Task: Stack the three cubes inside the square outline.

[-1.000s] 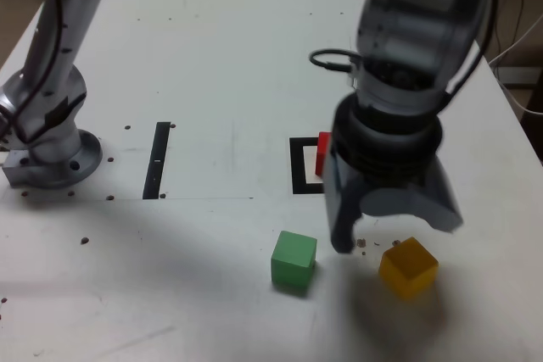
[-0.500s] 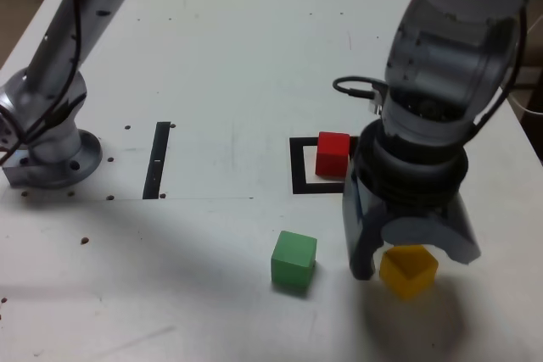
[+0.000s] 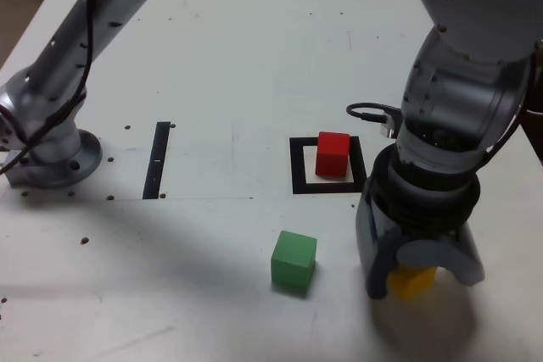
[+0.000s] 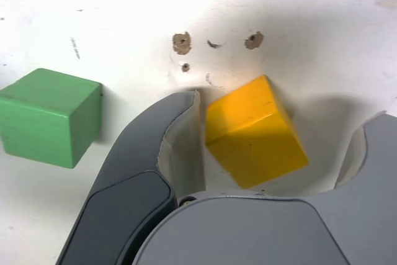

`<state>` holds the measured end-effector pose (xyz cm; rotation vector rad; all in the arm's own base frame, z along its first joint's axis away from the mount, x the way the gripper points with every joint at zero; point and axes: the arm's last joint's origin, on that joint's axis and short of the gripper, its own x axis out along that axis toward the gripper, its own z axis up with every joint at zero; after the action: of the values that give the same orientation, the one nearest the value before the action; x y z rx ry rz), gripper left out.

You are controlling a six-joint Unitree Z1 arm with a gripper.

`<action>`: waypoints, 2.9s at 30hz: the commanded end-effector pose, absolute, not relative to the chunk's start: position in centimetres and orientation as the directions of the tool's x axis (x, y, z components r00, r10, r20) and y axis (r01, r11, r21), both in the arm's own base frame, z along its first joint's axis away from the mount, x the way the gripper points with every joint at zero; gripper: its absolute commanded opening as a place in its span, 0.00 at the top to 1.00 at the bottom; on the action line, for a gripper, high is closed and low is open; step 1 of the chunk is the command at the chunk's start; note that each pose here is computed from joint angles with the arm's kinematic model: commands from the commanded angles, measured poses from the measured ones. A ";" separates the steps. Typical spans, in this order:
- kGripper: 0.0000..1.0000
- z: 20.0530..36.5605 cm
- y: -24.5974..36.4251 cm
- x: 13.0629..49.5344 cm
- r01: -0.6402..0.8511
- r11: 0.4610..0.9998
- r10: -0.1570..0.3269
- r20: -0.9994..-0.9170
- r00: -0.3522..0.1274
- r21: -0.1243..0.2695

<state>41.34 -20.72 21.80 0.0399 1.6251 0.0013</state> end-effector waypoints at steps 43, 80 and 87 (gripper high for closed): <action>0.85 25.9 -19.0 39.6 0.017 0.999 0.044 -0.997 0.070 0.045; 0.84 30.9 -5.7 34.8 0.305 0.946 0.131 -0.991 -0.041 0.112; 0.76 30.9 -5.4 34.7 0.302 0.948 0.125 -0.991 -0.049 0.104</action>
<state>34.80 -5.40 30.77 0.3354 1.6234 -0.1419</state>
